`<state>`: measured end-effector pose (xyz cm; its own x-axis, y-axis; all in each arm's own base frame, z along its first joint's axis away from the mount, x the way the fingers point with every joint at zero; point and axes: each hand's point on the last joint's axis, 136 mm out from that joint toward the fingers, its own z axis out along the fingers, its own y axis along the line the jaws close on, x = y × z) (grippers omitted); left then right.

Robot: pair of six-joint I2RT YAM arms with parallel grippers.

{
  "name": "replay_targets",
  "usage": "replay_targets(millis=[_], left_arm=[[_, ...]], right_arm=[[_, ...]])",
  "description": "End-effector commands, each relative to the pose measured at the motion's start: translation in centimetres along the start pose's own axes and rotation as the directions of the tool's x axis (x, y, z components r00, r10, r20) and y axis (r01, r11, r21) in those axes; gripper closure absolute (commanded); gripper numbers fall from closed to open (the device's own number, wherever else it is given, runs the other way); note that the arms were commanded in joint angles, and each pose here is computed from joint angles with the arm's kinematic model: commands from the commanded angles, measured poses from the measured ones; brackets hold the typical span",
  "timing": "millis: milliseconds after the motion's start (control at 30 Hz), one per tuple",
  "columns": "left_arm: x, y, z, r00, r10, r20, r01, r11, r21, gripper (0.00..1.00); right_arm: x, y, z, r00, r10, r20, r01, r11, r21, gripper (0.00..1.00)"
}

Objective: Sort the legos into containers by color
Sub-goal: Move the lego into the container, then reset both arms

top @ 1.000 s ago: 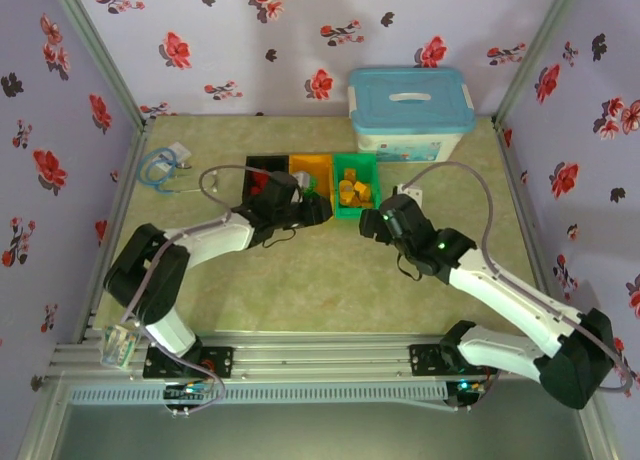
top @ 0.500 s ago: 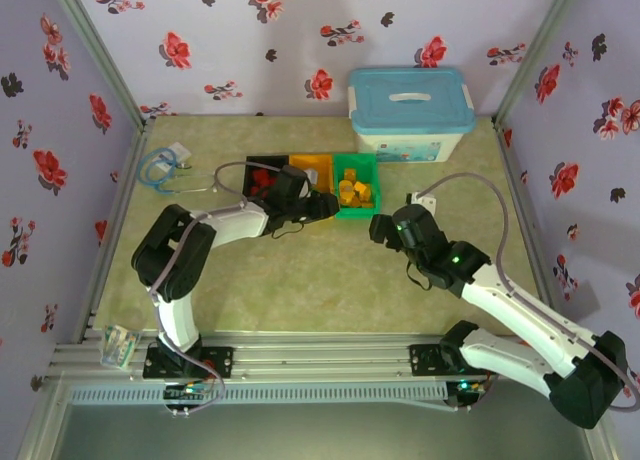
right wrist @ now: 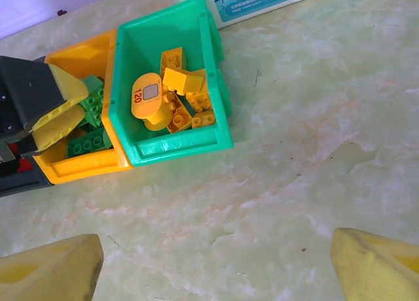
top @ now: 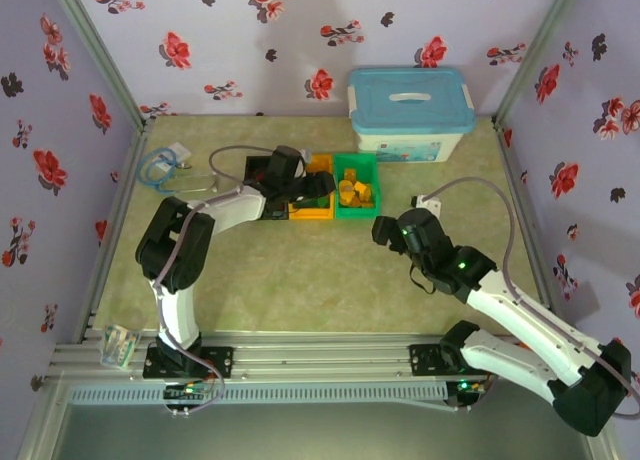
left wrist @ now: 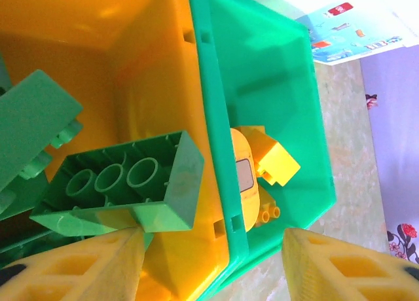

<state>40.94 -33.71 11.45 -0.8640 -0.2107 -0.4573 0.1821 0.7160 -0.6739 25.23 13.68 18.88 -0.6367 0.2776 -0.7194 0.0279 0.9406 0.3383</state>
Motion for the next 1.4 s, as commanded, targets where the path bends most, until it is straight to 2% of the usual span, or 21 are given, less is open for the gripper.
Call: replay_targets(millis=[0,67,233,400,600,733,833,967,1067,1233,1267,1367], left_arm=[[-0.1,-1.8,-2.8,0.999,0.053,0.009,-0.054,0.998,0.031,0.37],[-0.4,-2.4,-5.0,0.996,0.081,0.043,-0.082,0.996,0.031,0.32],[-0.9,-2.7,-10.3,0.978,0.175,0.114,-0.171,0.984,-0.047,0.31],[-0.7,0.1,-14.7,0.951,0.270,0.151,-0.231,0.944,-0.234,0.26],[-0.6,3.9,-19.2,0.911,0.375,0.173,-0.263,0.850,-0.457,0.21],[-1.2,5.9,-22.8,0.863,0.446,0.238,-0.238,0.774,-0.587,0.20],[-1.7,7.4,-25.6,0.823,0.500,0.267,-0.204,0.701,-0.683,0.19],[-1.8,9.5,-28.7,0.774,0.578,0.258,-0.163,0.576,-0.801,0.18],[-1.4,10.9,-30.3,0.747,0.614,0.255,-0.129,0.510,-0.850,0.16],[-0.1,12.6,-31.4,0.723,0.641,0.258,-0.103,0.469,-0.877,0.14],[0.2,13.0,-31.6,0.722,0.640,0.261,-0.096,0.467,-0.879,0.07],[1.1,14.2,-31.9,0.725,0.637,0.263,-0.074,0.451,-0.889,0.00]], right_arm=[[0.0,-1.3,-0.7,1.000,-0.006,0.009,0.005,0.999,0.042,0.07],[-0.3,-1.7,-1.0,1.000,-0.019,0.018,0.018,0.998,0.058,0.05],[-0.4,-2.0,-1.0,0.998,-0.053,0.026,0.051,0.996,0.072,0.03],[-1.3,-3.1,-1.1,0.993,-0.096,0.075,0.085,0.988,0.132,0.02],[-3.1,-3.8,-1.9,0.964,-0.214,0.157,0.184,0.965,0.187,0.01],[-4.2,-5.8,-2.8,0.934,-0.274,0.230,0.204,0.936,0.286,0.01],[-4.3,-6.9,-3.4,0.919,-0.307,0.247,0.216,0.917,0.335,0.01],[-4.0,-8.8,-3.6,0.908,-0.318,0.273,0.189,0.892,0.411,0.01],[-3.5,-9.8,-3.4,0.899,-0.337,0.280,0.188,0.873,0.450,0.01],[-2.3,-11.5,-2.4,0.874,-0.406,0.267,0.220,0.820,0.529,0.01],[-2.3,-11.8,-2.3,0.868,-0.412,0.277,0.213,0.813,0.542,0.01],[-2.4,-12.4,-2.9,0.873,-0.401,0.278,0.189,0.803,0.565,0.01]])
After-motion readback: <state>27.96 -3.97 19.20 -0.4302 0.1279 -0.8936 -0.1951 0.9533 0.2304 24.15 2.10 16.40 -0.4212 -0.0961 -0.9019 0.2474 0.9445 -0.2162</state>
